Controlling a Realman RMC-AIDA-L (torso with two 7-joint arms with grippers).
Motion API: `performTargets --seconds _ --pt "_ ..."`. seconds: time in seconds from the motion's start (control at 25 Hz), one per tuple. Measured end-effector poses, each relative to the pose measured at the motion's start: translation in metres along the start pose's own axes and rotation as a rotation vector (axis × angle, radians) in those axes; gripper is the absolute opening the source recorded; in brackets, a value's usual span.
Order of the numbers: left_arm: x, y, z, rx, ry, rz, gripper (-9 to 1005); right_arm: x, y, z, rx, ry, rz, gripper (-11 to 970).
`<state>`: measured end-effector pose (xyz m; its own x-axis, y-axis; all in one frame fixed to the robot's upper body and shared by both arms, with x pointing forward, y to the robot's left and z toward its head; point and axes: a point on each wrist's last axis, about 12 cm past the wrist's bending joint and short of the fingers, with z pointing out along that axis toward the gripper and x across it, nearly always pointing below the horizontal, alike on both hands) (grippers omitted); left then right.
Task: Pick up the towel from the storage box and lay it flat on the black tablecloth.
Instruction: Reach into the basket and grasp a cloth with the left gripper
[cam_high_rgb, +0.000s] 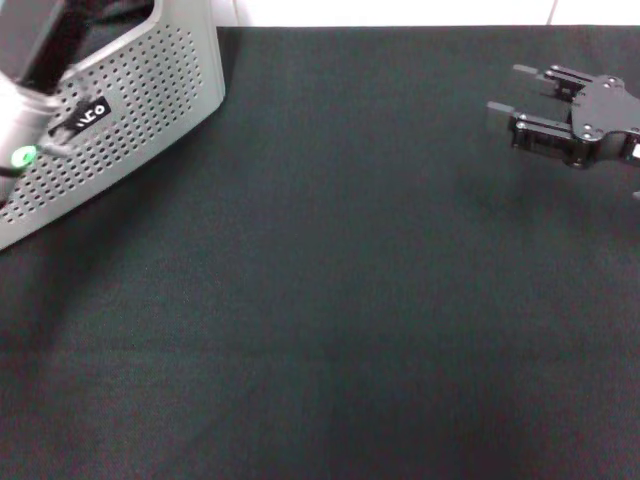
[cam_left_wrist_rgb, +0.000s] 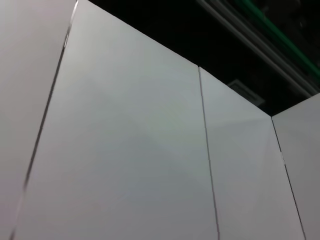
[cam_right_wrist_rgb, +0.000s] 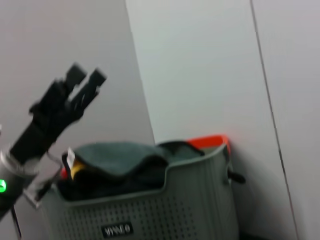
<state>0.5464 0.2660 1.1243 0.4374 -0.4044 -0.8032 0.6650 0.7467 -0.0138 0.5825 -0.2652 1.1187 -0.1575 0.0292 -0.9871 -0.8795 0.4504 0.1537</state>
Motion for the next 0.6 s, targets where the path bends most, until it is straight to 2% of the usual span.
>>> performTargets --seconds 0.16,0.36,0.56,0.6 --pt "-0.011 0.008 -0.022 -0.040 0.014 0.017 739 0.000 0.000 0.003 0.005 -0.012 -0.006 708" --pt "-0.029 0.013 -0.070 -0.210 -0.013 0.113 739 -0.009 -0.003 0.004 -0.038 0.023 -0.032 707" --pt "-0.030 0.011 -0.086 -0.260 0.000 0.152 739 -0.014 -0.007 0.000 -0.009 0.049 -0.098 707" --pt "-0.030 0.007 -0.092 -0.259 0.015 0.186 739 -0.014 -0.008 0.001 -0.004 0.050 -0.101 707"
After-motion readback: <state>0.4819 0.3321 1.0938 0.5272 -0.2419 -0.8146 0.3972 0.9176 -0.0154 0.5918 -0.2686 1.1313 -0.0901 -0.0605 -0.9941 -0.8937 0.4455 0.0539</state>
